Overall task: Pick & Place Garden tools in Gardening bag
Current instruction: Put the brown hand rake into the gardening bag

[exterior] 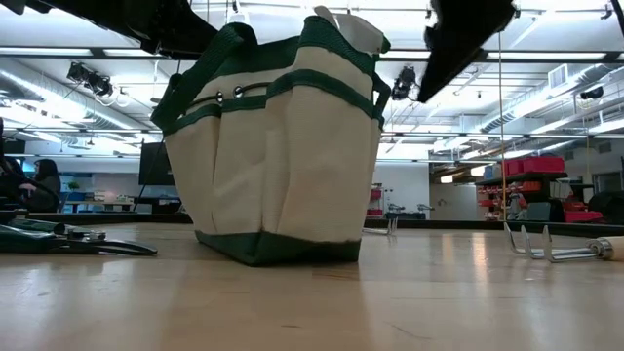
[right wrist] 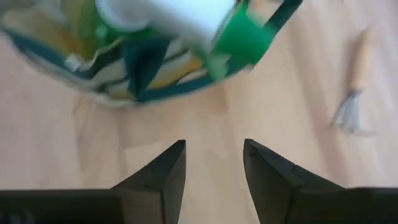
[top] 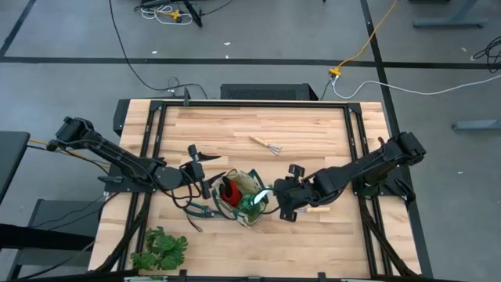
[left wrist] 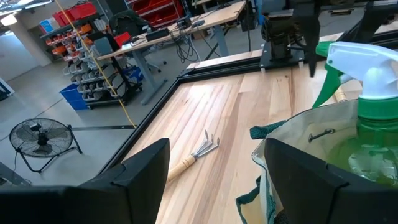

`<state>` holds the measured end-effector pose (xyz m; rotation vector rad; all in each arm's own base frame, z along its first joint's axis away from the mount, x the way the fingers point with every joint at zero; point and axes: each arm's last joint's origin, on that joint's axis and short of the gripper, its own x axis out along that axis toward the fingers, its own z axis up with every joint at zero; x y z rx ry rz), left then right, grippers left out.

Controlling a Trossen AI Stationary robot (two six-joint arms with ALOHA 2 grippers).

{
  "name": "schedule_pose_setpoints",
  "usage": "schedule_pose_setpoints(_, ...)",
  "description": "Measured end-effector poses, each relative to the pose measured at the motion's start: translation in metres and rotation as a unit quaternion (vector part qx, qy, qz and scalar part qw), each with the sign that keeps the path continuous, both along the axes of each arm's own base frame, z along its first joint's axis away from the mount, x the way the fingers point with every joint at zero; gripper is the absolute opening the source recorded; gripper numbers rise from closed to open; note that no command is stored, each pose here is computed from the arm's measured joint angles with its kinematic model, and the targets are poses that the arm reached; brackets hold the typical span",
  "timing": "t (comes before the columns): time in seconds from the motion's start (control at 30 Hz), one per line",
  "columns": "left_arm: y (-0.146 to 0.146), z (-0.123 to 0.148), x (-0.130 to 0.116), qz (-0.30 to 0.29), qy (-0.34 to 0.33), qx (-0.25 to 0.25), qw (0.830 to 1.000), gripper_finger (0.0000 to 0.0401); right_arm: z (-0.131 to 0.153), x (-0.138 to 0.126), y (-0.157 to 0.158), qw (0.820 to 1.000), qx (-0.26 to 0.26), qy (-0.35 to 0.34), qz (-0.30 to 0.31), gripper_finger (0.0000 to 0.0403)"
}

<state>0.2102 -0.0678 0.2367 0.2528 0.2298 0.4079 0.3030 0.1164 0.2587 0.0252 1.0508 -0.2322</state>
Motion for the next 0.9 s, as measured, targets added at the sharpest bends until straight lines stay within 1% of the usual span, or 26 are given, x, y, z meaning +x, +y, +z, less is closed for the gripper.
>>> schedule_pose_setpoints(0.1,0.000,0.000,0.000,0.000,0.000,0.000,1.000,0.0270,-0.002,-0.006,0.000,0.998,0.044,0.036,-0.020,0.0159)
schedule_pose_setpoints(0.17,0.000,0.000,0.000,0.000,0.001,0.000,1.000,0.0270,-0.004,-0.011,0.001,0.995,0.064,0.065,-0.041,0.0156)
schedule_pose_setpoints(0.27,0.000,0.000,0.000,0.000,0.001,0.000,1.000,0.0270,-0.006,-0.020,0.006,0.990,0.083,0.099,-0.063,0.0150)
schedule_pose_setpoints(0.47,0.000,0.000,0.000,0.000,0.001,0.000,1.000,0.0270,-0.007,-0.031,0.023,0.984,0.108,0.120,-0.078,0.0141)
schedule_pose_setpoints(0.7,0.000,0.000,0.000,0.000,0.001,0.000,1.000,0.0270,-0.010,-0.047,0.040,0.980,0.106,0.140,-0.095,0.0134)
schedule_pose_setpoints(0.9,0.000,0.000,0.000,0.000,0.001,0.000,1.000,0.0270,-0.033,-0.061,0.044,0.975,0.090,0.166,-0.118,0.0132)
